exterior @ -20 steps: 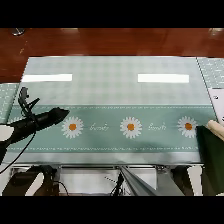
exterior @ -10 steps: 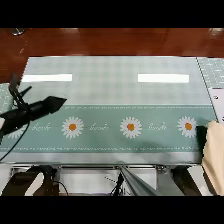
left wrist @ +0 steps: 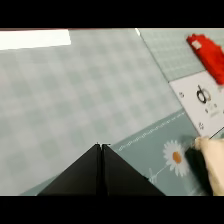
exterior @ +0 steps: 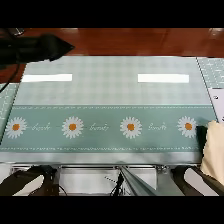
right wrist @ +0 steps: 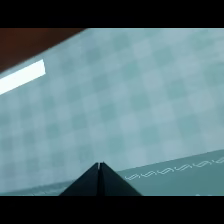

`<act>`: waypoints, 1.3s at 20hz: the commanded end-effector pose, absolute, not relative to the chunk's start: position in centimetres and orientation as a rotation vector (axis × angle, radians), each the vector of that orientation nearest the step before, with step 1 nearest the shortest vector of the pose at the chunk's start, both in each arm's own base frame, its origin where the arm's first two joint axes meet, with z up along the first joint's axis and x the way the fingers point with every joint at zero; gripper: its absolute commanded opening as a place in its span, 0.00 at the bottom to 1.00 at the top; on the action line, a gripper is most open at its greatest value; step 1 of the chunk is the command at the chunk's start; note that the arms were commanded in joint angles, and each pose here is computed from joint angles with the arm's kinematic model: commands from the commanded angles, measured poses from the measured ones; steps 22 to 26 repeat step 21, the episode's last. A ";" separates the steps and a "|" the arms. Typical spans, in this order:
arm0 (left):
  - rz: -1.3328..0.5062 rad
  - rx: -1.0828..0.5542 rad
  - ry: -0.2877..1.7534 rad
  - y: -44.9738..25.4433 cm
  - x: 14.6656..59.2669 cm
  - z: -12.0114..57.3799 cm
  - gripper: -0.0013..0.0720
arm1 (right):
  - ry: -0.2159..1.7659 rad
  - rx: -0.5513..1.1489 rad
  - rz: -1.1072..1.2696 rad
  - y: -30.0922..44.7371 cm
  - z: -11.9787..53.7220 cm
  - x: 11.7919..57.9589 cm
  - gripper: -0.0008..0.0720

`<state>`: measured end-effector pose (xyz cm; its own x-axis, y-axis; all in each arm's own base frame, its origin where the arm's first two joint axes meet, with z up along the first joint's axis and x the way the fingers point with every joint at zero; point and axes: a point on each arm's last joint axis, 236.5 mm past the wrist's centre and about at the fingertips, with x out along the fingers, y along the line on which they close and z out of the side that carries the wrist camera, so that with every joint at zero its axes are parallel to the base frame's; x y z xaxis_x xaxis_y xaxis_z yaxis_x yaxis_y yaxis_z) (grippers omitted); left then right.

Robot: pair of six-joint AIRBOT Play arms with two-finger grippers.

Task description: Fold the shirts.

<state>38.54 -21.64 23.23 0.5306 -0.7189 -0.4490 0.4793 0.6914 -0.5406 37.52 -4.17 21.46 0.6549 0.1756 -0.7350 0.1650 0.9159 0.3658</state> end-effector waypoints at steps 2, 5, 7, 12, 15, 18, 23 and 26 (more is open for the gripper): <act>-0.525 -0.071 1.010 -21.7 37.3 10.6 0.06 | 1.090 -0.033 0.042 4.7 8.7 38.9 0.03; -0.357 -0.012 1.167 -17.3 35.7 2.6 0.06 | 1.287 -0.034 -0.023 3.9 0.4 37.0 0.03; -0.329 -0.029 1.197 -16.0 35.4 1.5 0.06 | 1.333 -0.035 -0.035 3.6 -1.2 36.9 0.04; -0.321 -0.035 1.190 -15.7 35.7 1.6 0.06 | 1.335 -0.029 -0.035 3.7 -1.2 36.9 0.04; -0.321 -0.035 1.190 -15.7 35.7 1.6 0.06 | 1.334 -0.033 -0.037 3.6 -1.2 36.9 0.03; -0.321 -0.035 1.191 -15.7 35.7 1.6 0.06 | 1.334 -0.033 -0.037 3.6 -1.2 36.9 0.04; -0.321 -0.035 1.190 -15.7 35.7 1.6 0.06 | 1.334 -0.033 -0.037 3.6 -1.2 36.9 0.03; -0.321 -0.035 1.190 -15.7 35.7 1.6 0.06 | 1.334 -0.033 -0.037 3.6 -1.2 36.9 0.03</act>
